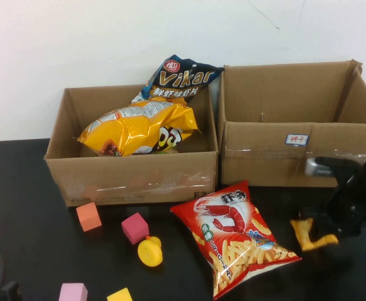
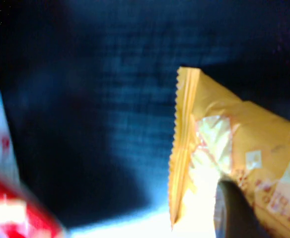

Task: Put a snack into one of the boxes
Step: Pick up the biscuit, then place the biscuit in the biscuit box

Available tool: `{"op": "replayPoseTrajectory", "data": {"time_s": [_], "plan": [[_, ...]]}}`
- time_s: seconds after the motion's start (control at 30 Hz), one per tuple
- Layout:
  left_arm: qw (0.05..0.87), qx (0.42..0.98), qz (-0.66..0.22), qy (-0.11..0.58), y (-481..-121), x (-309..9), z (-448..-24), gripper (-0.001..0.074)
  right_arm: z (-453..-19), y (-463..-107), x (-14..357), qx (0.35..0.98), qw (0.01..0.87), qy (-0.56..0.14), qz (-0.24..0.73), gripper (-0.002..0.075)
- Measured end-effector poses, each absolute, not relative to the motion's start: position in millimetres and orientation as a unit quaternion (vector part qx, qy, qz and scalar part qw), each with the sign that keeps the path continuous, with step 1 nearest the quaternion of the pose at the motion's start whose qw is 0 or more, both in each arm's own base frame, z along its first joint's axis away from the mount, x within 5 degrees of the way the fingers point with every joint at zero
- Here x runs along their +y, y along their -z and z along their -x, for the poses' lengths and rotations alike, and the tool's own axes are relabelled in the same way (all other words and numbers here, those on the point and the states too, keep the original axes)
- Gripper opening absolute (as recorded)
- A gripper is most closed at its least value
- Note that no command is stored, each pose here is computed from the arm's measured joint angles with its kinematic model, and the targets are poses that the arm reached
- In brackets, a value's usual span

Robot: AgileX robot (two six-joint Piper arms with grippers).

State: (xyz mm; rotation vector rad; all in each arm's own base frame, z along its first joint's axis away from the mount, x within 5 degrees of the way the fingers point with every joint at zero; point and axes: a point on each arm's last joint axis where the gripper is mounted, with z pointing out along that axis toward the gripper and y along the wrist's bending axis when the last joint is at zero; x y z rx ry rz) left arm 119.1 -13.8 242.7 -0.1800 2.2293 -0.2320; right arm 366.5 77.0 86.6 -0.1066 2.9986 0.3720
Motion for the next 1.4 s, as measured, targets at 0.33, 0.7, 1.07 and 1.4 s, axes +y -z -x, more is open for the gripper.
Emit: {"op": "replayPoseTrajectory", "data": {"time_s": [0.33, 0.7, 1.07, 1.4], "plan": [[0.432, 0.893, 0.077, 0.099, -243, -14, -119, -0.0001, -378, -192, 86, 0.978, 0.08, -0.159, 0.108, 0.0195], [0.433, 0.893, 0.075, 0.099, -243, -14, -119, -0.0001, -421, -304, 92, 0.912, 0.353, -0.167, 0.124, 0.0193], [0.439, 0.894, -0.062, 0.063, -243, -21, -118, 0.0125, -462, -259, 94, 0.924, 0.338, -0.156, 0.088, 0.0412], [0.37, 0.911, -0.162, 0.086, -245, -42, -119, 0.0226, -457, -309, 88, 0.946, 0.273, -0.109, 0.137, 0.0496]]}}
